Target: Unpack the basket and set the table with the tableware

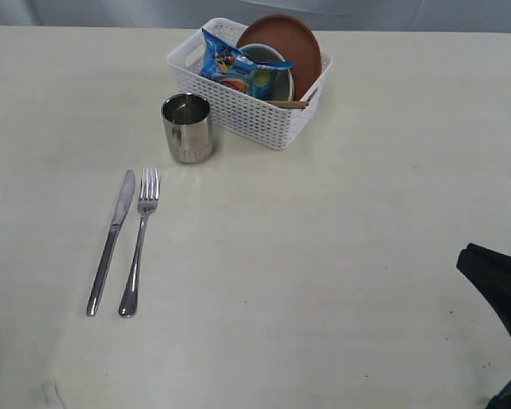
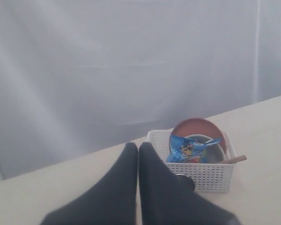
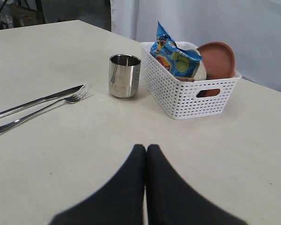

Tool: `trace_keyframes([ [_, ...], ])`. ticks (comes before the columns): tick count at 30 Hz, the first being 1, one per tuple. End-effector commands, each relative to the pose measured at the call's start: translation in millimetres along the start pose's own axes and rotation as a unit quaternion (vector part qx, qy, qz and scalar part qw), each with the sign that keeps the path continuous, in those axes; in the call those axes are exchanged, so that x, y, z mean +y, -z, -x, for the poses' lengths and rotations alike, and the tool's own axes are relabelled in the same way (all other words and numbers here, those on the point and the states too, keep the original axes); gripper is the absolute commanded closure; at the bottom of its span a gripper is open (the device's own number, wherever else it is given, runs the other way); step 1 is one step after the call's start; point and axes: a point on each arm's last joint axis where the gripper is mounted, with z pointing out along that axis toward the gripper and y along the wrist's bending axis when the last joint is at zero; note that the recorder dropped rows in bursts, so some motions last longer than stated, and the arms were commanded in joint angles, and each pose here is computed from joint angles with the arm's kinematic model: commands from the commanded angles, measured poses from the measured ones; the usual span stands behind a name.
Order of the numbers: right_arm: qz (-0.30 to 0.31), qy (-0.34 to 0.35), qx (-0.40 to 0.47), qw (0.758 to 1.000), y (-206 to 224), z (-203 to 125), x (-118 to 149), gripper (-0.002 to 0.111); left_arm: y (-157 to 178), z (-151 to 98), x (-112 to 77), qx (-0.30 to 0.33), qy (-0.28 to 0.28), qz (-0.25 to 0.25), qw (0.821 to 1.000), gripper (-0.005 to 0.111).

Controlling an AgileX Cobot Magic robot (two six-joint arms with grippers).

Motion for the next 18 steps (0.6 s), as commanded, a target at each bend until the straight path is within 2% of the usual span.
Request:
trace_keyframes([
  [1, 0.002, 0.003, -0.002, 1.0, 0, -1, 0, 0.108, -1, -32, -2.1, -0.04, -0.001, 0.015, 0.999, 0.106],
  [7, 0.002, 0.003, -0.002, 1.0, 0, -1, 0, 0.108, -4, -69, 4.1, -0.016, 0.104, 0.092, 0.99, 0.106],
  [10, 0.002, 0.003, -0.002, 1.0, 0, -1, 0, 0.108, -3, -82, 6.0, -0.008, 0.107, 0.119, 0.987, 0.106],
  [13, 0.002, 0.003, -0.002, 1.0, 0, -1, 0, 0.108, -1, -95, 5.2, -0.003, 0.08, 0.126, 0.989, 0.106],
  [18, 0.002, 0.003, -0.002, 1.0, 0, -1, 0, 0.108, 7, -103, 2.7, -0.021, 0.067, 0.129, 0.989, 0.106],
])
